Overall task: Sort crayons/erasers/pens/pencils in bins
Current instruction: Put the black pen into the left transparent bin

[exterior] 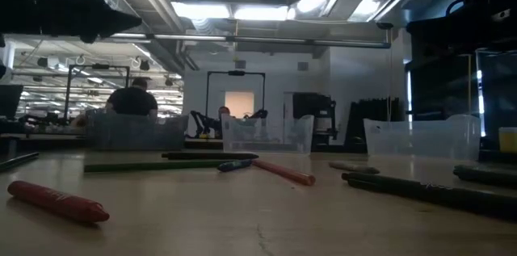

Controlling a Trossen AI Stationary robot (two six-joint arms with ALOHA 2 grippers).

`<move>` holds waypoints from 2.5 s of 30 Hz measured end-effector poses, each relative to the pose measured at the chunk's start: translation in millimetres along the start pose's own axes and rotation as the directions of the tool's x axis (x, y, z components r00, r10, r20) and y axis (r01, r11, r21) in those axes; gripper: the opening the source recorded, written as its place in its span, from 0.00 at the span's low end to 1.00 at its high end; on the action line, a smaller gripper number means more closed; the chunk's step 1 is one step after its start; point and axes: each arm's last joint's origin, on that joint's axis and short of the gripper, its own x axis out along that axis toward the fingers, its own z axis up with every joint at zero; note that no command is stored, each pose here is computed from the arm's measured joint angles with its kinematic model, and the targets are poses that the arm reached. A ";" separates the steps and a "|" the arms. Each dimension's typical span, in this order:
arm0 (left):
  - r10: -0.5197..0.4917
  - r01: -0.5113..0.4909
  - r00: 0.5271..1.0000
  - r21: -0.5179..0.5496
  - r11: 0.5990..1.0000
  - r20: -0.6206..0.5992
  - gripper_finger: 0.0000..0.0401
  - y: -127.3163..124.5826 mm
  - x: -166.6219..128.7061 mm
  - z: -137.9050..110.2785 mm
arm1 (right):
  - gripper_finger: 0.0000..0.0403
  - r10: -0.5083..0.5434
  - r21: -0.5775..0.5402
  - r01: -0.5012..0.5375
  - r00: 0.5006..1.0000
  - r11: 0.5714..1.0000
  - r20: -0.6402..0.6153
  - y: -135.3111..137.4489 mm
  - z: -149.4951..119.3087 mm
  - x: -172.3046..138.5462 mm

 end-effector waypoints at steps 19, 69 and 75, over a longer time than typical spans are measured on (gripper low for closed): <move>-0.278 0.280 0.960 -0.172 0.945 0.037 0.03 -12.9 -2.9 5.0 | 0.06 -0.001 0.000 0.001 1.000 1.000 0.000 -0.1 0.0 0.0; -0.286 0.221 0.688 -0.182 0.958 -0.667 0.32 -96.5 64.3 -48.9 | 0.34 -0.325 0.449 0.333 0.941 0.829 -0.099 -13.5 -5.6 21.5; -0.299 0.286 0.605 -0.149 0.947 -0.738 0.31 -116.1 98.0 -60.0 | 0.42 -0.316 0.456 0.358 0.934 0.815 -0.167 -16.7 5.8 32.9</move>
